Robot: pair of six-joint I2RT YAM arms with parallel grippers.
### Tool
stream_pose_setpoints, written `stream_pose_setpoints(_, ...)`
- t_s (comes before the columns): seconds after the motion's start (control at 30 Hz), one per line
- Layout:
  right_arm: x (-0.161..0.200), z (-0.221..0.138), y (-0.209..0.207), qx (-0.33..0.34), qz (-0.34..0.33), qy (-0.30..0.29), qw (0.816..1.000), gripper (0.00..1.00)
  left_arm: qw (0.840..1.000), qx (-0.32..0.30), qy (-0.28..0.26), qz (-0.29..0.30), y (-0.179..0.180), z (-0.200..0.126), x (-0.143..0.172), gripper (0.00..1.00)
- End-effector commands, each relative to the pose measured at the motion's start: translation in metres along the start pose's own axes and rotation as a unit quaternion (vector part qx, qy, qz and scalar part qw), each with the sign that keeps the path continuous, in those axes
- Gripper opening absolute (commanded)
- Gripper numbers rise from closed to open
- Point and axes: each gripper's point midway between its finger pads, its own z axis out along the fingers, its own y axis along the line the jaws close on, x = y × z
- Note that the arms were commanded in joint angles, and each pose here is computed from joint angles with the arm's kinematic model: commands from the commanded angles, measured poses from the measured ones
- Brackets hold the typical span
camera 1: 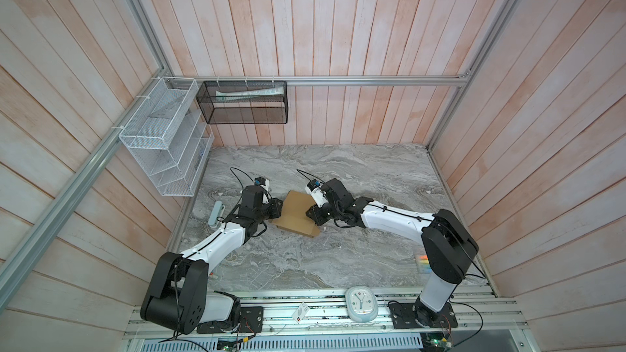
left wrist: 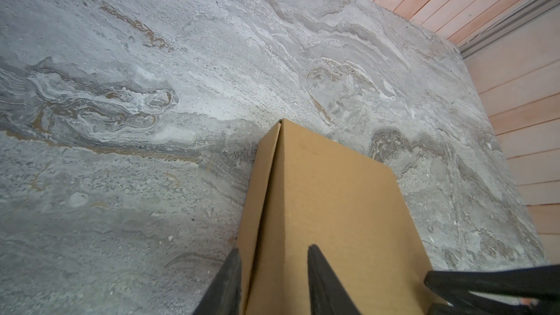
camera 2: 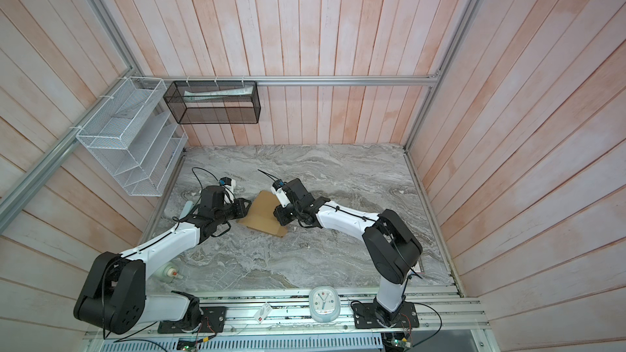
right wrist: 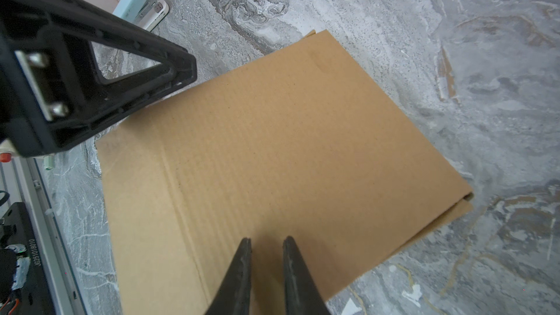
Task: Assemble paper box
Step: Close the paper box at the center of the table.
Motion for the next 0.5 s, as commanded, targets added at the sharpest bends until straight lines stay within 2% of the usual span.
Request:
stream_pose_setpoints(0.0,0.012,0.011,0.000,-0.006,0.009,0.017,1.000,0.21,1.000,0.001,0.011,-0.003,0.006,0.002,0.014,0.37)
stream_pose_setpoints(0.47,0.018,0.017,-0.003,-0.006,0.012,0.025,1.000,0.20,0.999,-0.009,0.034,-0.024,0.021,0.004,0.048,0.33)
